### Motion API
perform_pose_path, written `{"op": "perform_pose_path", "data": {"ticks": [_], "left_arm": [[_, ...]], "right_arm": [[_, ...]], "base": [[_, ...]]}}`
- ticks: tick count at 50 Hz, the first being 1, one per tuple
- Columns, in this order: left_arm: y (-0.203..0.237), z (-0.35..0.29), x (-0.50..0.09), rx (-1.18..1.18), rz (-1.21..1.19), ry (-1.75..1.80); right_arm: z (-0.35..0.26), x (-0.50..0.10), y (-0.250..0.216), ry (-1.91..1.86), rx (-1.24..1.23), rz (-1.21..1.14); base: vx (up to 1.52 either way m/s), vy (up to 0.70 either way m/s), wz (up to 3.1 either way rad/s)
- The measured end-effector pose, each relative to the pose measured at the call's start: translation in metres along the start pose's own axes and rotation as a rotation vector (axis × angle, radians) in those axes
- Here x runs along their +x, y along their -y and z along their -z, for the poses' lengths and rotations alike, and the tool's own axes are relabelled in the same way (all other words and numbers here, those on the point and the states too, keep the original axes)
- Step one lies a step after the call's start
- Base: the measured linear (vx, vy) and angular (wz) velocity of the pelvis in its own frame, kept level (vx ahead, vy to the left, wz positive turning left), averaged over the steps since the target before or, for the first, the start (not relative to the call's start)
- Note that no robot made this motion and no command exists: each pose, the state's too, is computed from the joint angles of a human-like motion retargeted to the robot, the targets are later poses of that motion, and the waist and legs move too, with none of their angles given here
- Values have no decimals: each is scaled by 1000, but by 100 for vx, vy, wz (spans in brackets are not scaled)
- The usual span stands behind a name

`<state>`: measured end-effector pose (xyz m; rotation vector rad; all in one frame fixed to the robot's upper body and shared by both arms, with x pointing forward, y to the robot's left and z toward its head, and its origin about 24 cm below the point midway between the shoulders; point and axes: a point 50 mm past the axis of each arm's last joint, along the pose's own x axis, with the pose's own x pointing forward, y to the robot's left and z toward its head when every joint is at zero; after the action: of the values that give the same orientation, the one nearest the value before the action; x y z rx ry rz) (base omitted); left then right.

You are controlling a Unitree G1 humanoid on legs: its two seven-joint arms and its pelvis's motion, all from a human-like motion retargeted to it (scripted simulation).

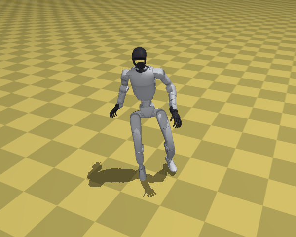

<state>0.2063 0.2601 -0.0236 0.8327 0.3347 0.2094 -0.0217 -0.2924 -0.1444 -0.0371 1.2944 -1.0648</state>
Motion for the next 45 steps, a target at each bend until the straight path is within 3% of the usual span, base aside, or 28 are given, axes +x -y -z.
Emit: {"op": "perform_pose_path", "data": {"ticks": [3,6,9,12,15,17,24,30,35,40,45], "left_arm": [[27,88,-62,-15,137,-393],[51,142,-124,33,338,-680],[69,169,-162,128,583,-825],[71,183,-179,325,739,-886],[59,185,-164,384,703,-854],[54,176,-143,254,601,-819],[41,137,-78,-127,196,-698],[17,103,-27,-215,62,-527],[1,105,-28,-312,-34,-532],[-1,107,-26,-292,-18,-560],[4,83,-9,53,209,-339]], "right_arm": [[-112,-31,-55,600,-427,-159],[-222,-111,-84,1234,-638,-202],[-288,-207,-83,1678,-533,-247],[-307,-263,-69,1894,-367,-253],[-310,-281,-58,1973,-285,-215],[-310,-276,-56,1973,-317,-191],[-256,-167,-76,1542,-694,-206],[-144,-52,-69,890,-997,-362],[-51,-13,-31,516,-1287,-459],[2,-6,5,285,-1177,-483],[43,-4,32,81,-999,-426]], "base": [[21,54,-265],[0,62,-227],[-9,58,-108],[-14,42,-24],[-7,30,-6],[-1,20,10],[1,6,21],[5,-14,-26],[10,-37,-131],[12,-57,-54],[4,-59,46]]}}
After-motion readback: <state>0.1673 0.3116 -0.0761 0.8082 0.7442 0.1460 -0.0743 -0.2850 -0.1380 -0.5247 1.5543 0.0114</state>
